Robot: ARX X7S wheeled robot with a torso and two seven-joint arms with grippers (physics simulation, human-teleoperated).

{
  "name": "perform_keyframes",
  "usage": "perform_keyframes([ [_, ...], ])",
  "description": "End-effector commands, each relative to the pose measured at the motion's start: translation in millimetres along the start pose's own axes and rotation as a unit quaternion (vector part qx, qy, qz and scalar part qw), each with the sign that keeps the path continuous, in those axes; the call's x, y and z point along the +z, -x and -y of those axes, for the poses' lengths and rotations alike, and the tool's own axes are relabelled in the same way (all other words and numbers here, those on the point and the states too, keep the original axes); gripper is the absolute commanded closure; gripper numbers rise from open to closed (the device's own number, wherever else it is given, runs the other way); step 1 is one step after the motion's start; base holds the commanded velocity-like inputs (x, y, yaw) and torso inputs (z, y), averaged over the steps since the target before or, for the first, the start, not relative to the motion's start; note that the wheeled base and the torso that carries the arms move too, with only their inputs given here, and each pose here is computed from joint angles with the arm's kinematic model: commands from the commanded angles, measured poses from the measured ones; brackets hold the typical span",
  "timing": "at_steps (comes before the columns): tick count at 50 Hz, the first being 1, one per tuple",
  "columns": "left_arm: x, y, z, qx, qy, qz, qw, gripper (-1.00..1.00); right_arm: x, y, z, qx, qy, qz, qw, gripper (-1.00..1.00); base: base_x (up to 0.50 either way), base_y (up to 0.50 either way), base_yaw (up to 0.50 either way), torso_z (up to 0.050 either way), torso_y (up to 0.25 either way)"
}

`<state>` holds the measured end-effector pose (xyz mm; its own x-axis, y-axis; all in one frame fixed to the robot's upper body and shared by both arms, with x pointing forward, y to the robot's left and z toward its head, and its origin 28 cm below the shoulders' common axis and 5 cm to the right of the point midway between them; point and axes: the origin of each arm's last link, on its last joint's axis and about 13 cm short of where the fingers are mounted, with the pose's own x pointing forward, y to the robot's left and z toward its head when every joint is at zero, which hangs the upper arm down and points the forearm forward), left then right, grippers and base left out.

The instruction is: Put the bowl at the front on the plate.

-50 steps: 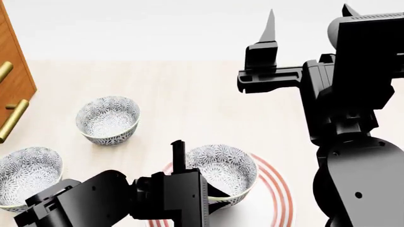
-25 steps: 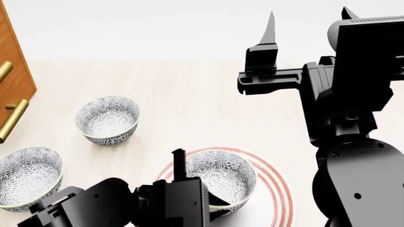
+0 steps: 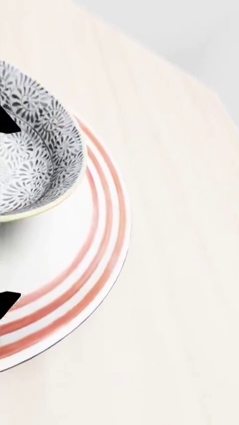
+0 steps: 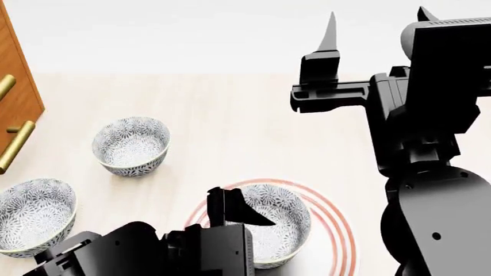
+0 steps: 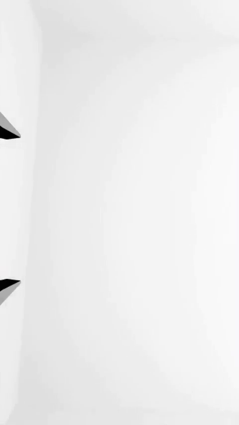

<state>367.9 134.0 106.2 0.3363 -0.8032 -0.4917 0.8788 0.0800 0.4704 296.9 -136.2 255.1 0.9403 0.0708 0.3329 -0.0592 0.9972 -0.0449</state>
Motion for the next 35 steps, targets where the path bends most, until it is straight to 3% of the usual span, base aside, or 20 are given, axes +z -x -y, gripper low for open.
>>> perform_keyframes([
  [1, 6, 6, 1.8, -0.036, 0.048, 0.01, 0.998, -1.0, 1, -1, 2.4, -0.006, 0.0, 0.003, 1.0, -1.0, 0.0, 0.0, 0.0, 0.0, 0.0],
  [8, 20, 16, -1.8, -0.053, 0.098, 0.053, 0.992, -1.0, -2, -1, 3.2, -0.01, 0.003, 0.002, 1.0, -1.0, 0.0, 0.0, 0.0, 0.0, 0.0],
  [22, 38, 36, -11.4, -0.016, 0.132, 0.121, 0.984, -1.0, -3, -1, 3.4, -0.011, 0.003, 0.002, 1.0, -1.0, 0.0, 0.0, 0.0, 0.0, 0.0],
  [28, 41, 45, -15.3, 0.019, 0.12, 0.125, 0.985, -1.0, -3, 0, 3.1, -0.012, 0.004, 0.003, 1.0, -1.0, 0.0, 0.0, 0.0, 0.0, 0.0],
  [31, 42, 49, -21.2, 0.077, 0.117, 0.14, 0.98, -1.0, -3, 0, 2.6, -0.011, 0.002, 0.004, 1.0, -1.0, 0.0, 0.0, 0.0, 0.0, 0.0],
  [35, 43, 53, -22.3, 0.109, 0.108, 0.137, 0.979, -1.0, -3, 0, 2.2, -0.009, 0.002, 0.004, 1.0, -1.0, 0.0, 0.0, 0.0, 0.0, 0.0],
])
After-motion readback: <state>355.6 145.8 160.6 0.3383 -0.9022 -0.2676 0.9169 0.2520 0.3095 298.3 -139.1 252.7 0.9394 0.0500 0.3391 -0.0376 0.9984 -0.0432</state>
